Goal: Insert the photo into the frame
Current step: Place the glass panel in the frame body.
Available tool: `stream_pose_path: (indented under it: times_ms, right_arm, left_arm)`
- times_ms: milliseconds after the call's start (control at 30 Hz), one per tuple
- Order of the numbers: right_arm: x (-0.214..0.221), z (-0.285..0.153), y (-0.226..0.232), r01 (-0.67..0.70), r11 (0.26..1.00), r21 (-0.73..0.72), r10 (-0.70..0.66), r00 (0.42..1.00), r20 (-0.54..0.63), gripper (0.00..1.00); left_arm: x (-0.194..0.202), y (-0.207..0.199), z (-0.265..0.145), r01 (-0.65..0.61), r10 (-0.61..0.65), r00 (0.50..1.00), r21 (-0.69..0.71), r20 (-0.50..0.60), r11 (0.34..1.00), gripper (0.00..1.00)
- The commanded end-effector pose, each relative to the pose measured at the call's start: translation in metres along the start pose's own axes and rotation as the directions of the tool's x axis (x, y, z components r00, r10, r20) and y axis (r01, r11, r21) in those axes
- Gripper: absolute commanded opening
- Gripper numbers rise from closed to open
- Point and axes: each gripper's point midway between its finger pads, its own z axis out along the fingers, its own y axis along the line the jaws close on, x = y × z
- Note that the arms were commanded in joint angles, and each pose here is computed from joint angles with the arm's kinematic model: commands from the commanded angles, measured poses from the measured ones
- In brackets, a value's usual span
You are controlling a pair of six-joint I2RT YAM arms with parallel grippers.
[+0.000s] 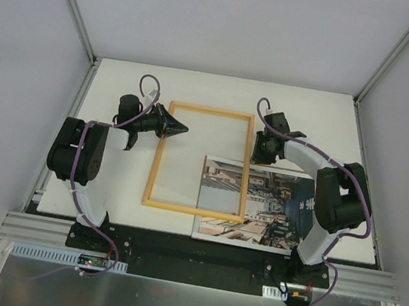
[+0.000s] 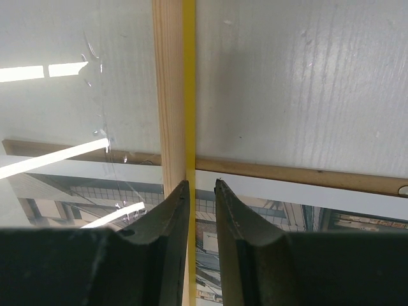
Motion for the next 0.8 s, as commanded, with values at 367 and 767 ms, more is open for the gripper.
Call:
stream_pose_path:
  times_ms: [367, 767]
  right_arm:
    - [-0.011, -0.008, 0.001, 0.022, 1.0, 0.015, -0.023, 0.999, 0.03, 0.25]
    - [-0.012, -0.008, 0.001, 0.021, 1.0, 0.015, -0.022, 0.999, 0.032, 0.25]
  left_arm:
    - [-0.009, -0.015, -0.006, -0.076, 0.074, 0.997, 0.06, 0.03, 0.995, 0.0]
    - [-0.013, -0.006, -0.005, -0.065, 0.063, 0.997, 0.05, 0.052, 0.997, 0.0]
